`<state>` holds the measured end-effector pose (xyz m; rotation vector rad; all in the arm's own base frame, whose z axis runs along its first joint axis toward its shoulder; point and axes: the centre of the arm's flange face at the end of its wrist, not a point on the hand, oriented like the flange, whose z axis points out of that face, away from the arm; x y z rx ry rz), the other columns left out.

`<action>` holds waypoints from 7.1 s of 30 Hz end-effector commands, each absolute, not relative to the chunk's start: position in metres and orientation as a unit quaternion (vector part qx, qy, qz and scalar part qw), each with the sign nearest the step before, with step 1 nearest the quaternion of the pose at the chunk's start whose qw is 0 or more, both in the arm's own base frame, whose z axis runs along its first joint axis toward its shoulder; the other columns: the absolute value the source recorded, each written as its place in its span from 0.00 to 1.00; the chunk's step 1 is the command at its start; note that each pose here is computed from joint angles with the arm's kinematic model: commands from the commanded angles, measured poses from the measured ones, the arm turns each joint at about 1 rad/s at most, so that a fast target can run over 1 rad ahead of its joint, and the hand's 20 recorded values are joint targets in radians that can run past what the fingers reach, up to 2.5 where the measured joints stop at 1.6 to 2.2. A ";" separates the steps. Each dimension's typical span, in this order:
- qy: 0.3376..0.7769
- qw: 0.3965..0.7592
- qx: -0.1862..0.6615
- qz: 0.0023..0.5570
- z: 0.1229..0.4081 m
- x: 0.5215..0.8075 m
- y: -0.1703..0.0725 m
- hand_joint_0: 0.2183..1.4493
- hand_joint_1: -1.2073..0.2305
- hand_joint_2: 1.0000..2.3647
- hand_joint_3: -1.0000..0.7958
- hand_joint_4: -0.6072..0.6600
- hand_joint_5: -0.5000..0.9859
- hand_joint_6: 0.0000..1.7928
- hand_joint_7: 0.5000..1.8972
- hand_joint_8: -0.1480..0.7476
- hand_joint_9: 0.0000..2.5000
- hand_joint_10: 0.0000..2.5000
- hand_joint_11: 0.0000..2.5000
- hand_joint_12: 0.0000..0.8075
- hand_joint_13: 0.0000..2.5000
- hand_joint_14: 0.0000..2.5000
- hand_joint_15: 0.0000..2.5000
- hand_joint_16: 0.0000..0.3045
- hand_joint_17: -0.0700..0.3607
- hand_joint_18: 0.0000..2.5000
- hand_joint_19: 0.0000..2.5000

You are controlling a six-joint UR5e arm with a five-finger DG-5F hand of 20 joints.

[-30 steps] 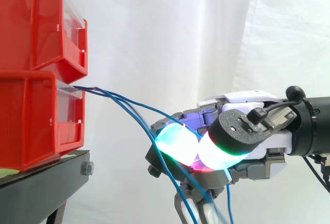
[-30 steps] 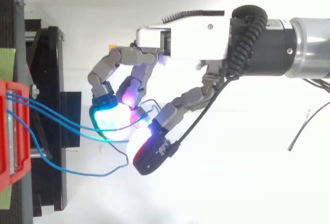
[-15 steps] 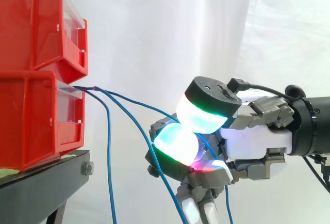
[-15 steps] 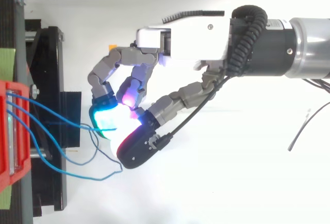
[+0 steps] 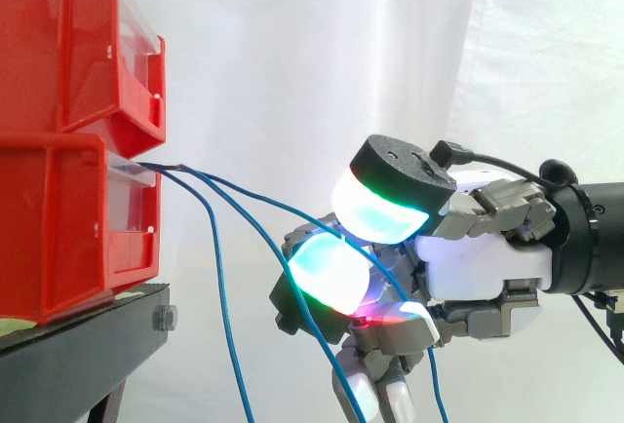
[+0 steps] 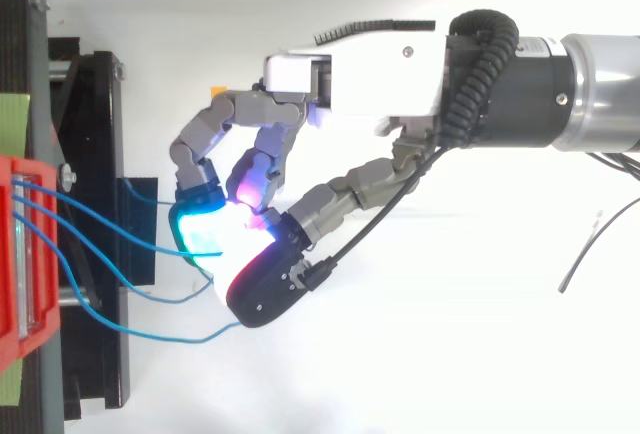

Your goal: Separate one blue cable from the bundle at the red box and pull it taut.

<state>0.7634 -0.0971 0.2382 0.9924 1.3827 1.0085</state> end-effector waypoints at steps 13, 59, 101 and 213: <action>0.585 0.549 0.418 0.426 0.238 0.764 -0.096 0.33 0.35 0.01 0.37 0.47 0.24 0.48 0.43 0.55 0.47 0.01 0.50 0.50 0.37 0.01 0.25 0.16 0.42 0.38 0.29; 0.553 0.493 0.490 0.460 0.265 0.748 -0.097 0.37 0.26 0.01 0.60 0.33 0.26 0.51 0.54 0.58 0.44 0.00 0.52 0.50 0.37 0.01 0.28 0.17 0.43 0.40 0.26; 0.550 0.456 0.521 0.468 0.268 0.723 -0.100 0.38 0.26 0.01 0.58 0.36 0.25 0.51 0.53 0.55 0.34 0.96 0.61 0.53 0.30 1.00 0.53 0.16 0.41 0.56 0.67; 0.591 0.515 0.482 0.393 0.245 0.637 -0.083 0.38 0.26 0.01 0.58 0.35 0.25 0.51 0.52 0.53 0.33 1.00 0.63 0.52 0.31 1.00 0.53 0.16 0.41 0.57 0.66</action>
